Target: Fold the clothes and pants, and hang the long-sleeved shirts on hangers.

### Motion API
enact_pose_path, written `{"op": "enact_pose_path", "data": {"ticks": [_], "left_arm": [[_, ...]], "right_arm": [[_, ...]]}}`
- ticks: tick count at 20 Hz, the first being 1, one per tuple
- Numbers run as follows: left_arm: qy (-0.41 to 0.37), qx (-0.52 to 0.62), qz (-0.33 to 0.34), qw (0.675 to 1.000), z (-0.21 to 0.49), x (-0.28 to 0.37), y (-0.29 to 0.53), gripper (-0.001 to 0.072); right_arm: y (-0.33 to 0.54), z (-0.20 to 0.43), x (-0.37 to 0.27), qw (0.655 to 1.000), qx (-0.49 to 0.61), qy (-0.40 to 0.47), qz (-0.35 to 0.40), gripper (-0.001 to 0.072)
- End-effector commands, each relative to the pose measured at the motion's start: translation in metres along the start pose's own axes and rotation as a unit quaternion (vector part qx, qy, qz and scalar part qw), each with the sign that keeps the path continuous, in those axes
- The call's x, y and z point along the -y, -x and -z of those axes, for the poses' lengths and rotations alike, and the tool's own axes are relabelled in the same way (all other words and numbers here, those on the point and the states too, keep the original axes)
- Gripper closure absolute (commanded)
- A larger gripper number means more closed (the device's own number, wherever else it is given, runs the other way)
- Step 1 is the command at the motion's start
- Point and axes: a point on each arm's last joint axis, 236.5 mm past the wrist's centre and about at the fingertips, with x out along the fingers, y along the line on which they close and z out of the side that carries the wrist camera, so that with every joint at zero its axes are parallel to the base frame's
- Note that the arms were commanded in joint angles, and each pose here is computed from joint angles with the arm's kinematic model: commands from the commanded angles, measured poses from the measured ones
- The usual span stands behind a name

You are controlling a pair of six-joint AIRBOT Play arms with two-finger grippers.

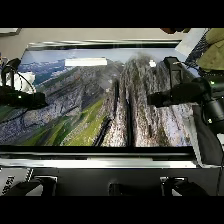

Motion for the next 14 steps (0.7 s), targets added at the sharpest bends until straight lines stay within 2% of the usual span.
{"op": "enact_pose_path", "data": {"ticks": [1,2,3,4,5,7,10,14], "left_arm": [[0.001,0.011,0.0,1.0,-0.006,-0.001,-0.002,0.0692],[0.002,0.009,-0.002,1.0,-0.006,-0.002,-0.004,0.0677],[0.002,0.013,-0.019,1.0,-0.011,-0.011,-0.008,0.0469],[0.021,0.007,-0.049,0.999,-0.01,-0.026,-0.012,0.0133],[0.051,0.012,-0.104,0.993,-0.015,-0.054,-0.014,-0.0013],[0.1,0.062,-0.205,0.972,-0.041,-0.115,-0.011,-0.0013],[0.166,0.152,-0.221,0.949,-0.11,-0.187,-0.018,-0.0013],[0.229,0.139,-0.254,0.929,-0.145,-0.296,-0.071,-0.0013]], "right_arm": [[0.0,0.0,-0.001,1.0,0.001,0.0,-0.001,0.0673],[0.0,0.0,-0.001,1.0,0.001,0.0,-0.001,0.0673],[0.0,0.0,-0.001,1.0,0.001,0.0,-0.001,0.0673],[0.001,0.0,-0.001,1.0,0.001,0.0,-0.001,0.0673],[0.0,0.0,-0.001,1.0,0.001,0.0,-0.001,0.0673],[0.0,0.0,-0.001,1.0,0.001,0.0,-0.001,0.0673],[0.0,0.0,-0.001,1.0,0.001,0.0,-0.001,0.0673],[0.001,0.0,-0.001,1.0,0.001,0.0,-0.001,0.0673]]}}
